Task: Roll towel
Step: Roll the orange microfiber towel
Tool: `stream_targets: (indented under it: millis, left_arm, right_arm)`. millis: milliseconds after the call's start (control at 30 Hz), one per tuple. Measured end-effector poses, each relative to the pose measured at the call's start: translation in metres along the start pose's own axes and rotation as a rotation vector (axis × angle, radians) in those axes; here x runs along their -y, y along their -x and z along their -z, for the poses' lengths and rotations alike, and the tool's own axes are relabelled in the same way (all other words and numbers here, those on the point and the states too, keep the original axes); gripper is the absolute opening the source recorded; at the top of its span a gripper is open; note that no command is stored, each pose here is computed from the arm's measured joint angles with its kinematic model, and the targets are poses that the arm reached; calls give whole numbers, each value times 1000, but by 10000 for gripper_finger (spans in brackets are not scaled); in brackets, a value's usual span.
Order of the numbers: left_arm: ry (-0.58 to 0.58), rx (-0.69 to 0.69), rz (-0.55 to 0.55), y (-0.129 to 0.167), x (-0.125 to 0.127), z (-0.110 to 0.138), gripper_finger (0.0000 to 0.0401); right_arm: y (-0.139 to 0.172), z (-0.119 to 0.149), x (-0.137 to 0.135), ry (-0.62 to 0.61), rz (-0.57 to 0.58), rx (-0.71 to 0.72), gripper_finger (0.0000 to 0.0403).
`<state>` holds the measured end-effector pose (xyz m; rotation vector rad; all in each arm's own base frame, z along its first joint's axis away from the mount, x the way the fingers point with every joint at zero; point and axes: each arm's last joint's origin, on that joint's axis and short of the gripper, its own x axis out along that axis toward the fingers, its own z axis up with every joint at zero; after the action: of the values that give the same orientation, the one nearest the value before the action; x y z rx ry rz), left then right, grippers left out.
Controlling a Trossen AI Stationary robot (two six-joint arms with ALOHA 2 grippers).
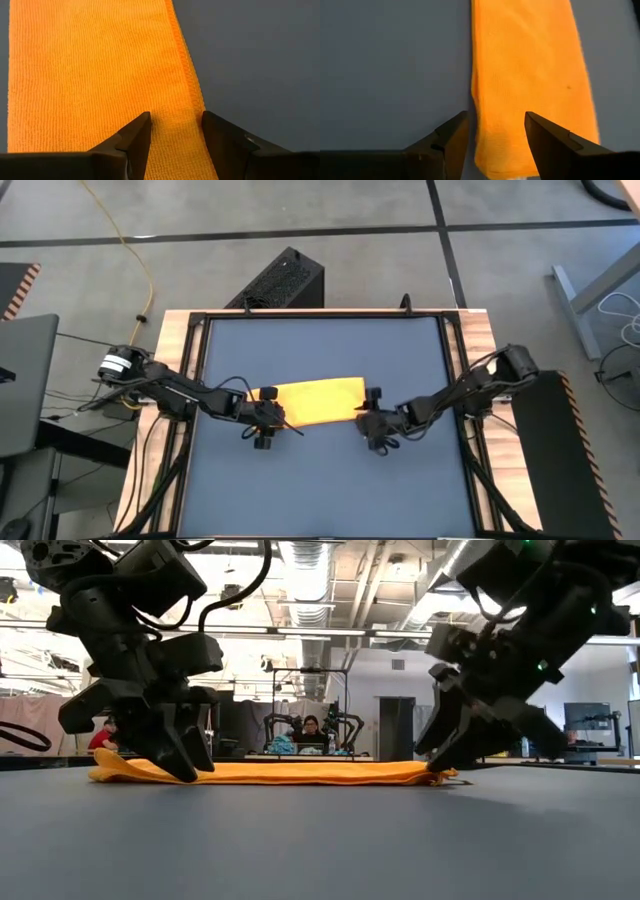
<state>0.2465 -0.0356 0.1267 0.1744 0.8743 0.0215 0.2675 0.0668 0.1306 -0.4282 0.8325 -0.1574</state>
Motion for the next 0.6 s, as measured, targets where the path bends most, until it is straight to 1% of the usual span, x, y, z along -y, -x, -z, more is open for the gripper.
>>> stream_targets:
  millis: [200, 300, 367, 467, 600]
  left_arm:
    - [-1, -4, -1, 0, 0, 0, 169]
    - [-2, -8, -2, 0, 0, 1, 169]
    - [-2, -11, -1, 0, 0, 1, 169]
    - [0, -26, 2, 0, 0, 2, 169]
    - [10, -45, 5, 0, 0, 4, 169]
  right_arm:
    - [-11, 7, -7, -6, 7, -38, 221]
    - [-14, 7, -7, -12, 63, -42, 219]
    - [-15, 8, -7, -11, 99, -43, 210]
    - [-14, 9, -4, -8, 145, -53, 183]
    - [-14, 14, -2, 28, 199, -98, 118]
